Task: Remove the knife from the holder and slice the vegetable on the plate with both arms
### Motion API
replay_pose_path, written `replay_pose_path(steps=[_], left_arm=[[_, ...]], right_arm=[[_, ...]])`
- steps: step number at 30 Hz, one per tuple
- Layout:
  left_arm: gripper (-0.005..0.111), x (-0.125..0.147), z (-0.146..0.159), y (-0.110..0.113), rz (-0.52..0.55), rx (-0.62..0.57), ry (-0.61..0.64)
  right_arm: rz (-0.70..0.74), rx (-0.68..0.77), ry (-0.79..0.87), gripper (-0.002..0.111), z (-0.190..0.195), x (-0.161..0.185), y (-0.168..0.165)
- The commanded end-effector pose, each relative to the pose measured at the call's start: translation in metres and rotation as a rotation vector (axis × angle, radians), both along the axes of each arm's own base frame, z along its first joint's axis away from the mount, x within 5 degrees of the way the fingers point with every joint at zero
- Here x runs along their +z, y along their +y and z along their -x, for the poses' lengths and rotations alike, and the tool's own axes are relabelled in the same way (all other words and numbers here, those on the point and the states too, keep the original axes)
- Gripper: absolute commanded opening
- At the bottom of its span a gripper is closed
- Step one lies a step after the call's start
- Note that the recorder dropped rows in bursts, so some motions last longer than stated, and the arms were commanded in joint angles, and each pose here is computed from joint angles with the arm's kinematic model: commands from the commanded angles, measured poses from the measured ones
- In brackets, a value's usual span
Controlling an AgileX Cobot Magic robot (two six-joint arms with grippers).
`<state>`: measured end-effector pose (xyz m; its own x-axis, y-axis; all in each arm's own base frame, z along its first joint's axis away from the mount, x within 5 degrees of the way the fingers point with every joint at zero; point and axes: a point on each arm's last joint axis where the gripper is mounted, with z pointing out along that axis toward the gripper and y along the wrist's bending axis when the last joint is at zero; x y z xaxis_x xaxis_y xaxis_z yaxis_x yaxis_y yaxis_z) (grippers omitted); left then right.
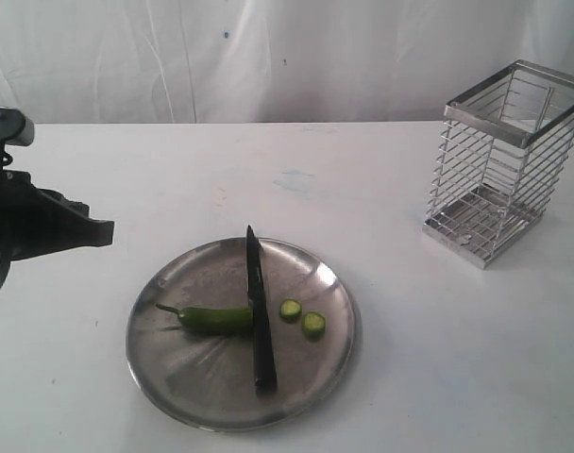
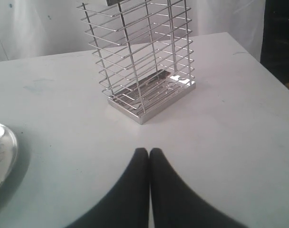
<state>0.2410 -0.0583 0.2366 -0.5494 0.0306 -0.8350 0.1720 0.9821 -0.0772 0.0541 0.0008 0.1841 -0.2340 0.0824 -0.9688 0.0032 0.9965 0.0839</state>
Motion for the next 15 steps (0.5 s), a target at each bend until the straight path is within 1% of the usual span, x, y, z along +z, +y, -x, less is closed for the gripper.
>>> replay_pose_path(steps=[1, 2, 3, 4, 5, 6, 7, 8, 11, 15], left_arm=[[0.000, 0.028, 0.013, 0.013, 0.029, 0.016, -0.122], [0.000, 0.044, 0.021, 0.024, 0.046, 0.049, -0.190], [0.000, 0.052, 0.026, 0.030, 0.052, 0.068, -0.227], [0.000, 0.070, 0.039, 0.045, 0.059, 0.125, -0.317], [0.000, 0.078, 0.046, 0.051, 0.060, 0.152, -0.357], [0.000, 0.097, 0.067, 0.065, 0.048, 0.234, -0.463], [0.000, 0.103, 0.076, 0.071, 0.038, 0.276, -0.500], [0.000, 0.116, 0.097, 0.078, 0.019, 0.348, -0.583], [0.000, 0.128, 0.119, 0.081, 0.006, 0.401, -0.670], [0.000, 0.135, 0.134, 0.078, 0.009, 0.393, -0.733]], right_arm=[[0.020, -0.001, -0.009, 0.000, 0.000, 0.001, 0.000], [0.020, -0.001, -0.009, 0.000, 0.000, 0.001, 0.000], [0.020, -0.001, -0.009, 0.000, 0.000, 0.001, 0.000], [0.020, -0.001, -0.009, 0.000, 0.000, 0.001, 0.000], [0.020, -0.001, -0.009, 0.000, 0.000, 0.001, 0.000], [0.020, -0.001, -0.009, 0.000, 0.000, 0.001, 0.000], [0.020, -0.001, -0.009, 0.000, 0.000, 0.001, 0.000], [0.020, -0.001, -0.009, 0.000, 0.000, 0.001, 0.000], [0.018, -0.001, -0.009, 0.000, 0.000, 0.001, 0.000], [0.018, -0.001, -0.009, 0.000, 0.000, 0.001, 0.000]])
